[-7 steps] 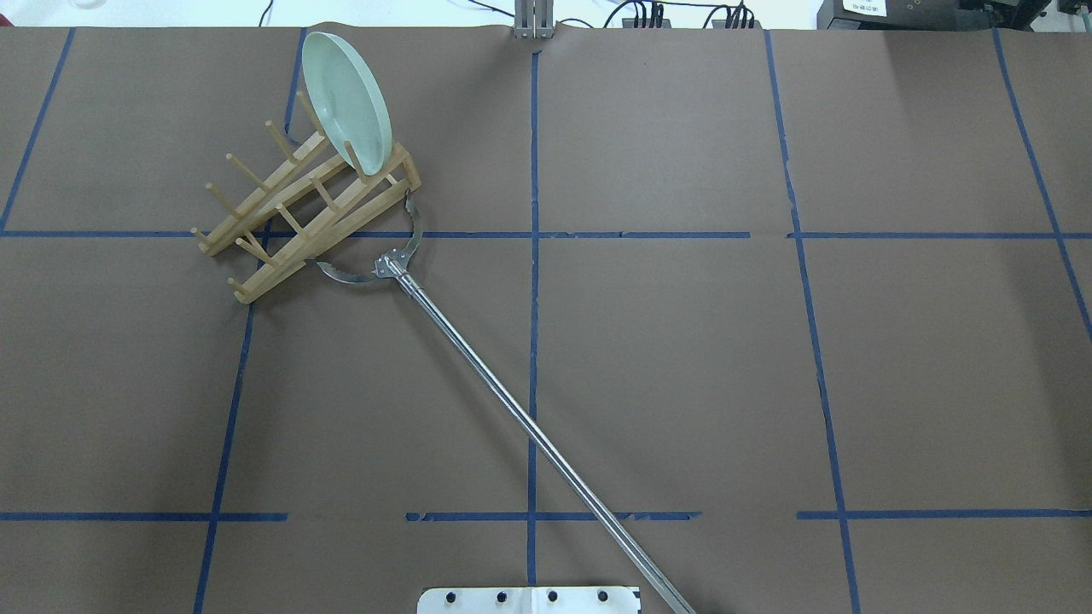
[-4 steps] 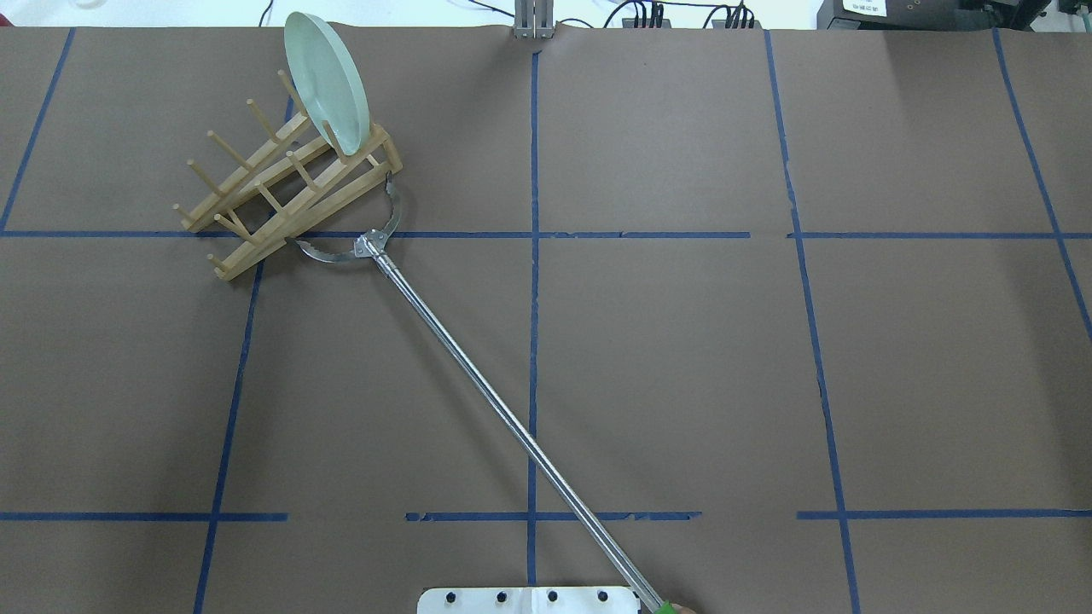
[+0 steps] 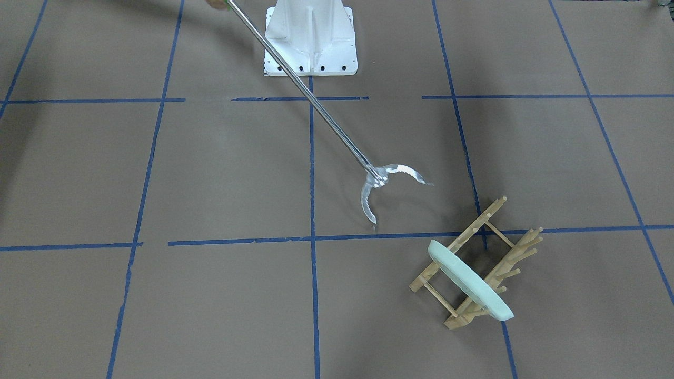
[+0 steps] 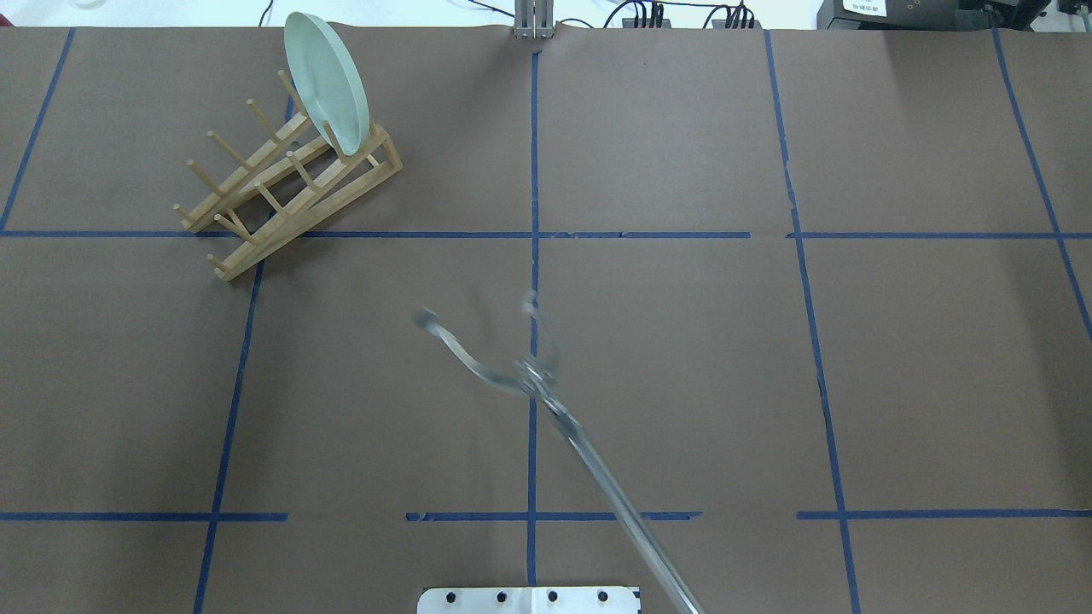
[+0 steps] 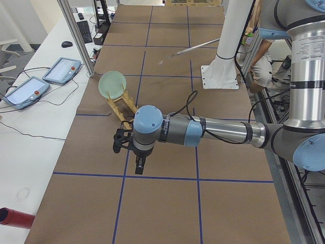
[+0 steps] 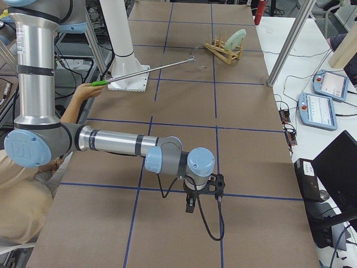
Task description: Place plate on table
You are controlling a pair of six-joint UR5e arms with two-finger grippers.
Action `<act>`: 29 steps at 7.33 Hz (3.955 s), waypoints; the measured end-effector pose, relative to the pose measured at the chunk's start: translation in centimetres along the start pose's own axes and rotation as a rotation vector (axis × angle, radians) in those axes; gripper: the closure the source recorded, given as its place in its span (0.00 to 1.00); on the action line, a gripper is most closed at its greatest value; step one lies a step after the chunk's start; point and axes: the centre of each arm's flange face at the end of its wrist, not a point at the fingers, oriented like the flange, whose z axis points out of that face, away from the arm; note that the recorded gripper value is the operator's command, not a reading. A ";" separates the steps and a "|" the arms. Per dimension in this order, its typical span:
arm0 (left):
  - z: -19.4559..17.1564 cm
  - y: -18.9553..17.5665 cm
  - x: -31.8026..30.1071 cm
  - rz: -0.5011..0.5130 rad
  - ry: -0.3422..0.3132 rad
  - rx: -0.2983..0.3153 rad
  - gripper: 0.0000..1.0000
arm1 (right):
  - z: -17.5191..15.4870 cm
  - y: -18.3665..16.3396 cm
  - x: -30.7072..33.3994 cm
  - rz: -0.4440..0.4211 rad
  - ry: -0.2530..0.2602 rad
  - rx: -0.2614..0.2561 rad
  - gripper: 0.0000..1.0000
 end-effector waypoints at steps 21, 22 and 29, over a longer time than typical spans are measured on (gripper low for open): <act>16.1 -15.7 48.7 -0.614 0.735 0.460 1.00 | 0.0 0.0 0.0 0.000 0.000 0.000 0.00; 16.0 -15.7 48.8 -0.610 0.734 0.462 1.00 | 0.0 0.0 0.0 0.000 0.000 0.000 0.00; 7.1 -14.3 50.6 -0.611 0.767 0.495 1.00 | 0.0 0.0 0.0 0.000 0.000 0.000 0.00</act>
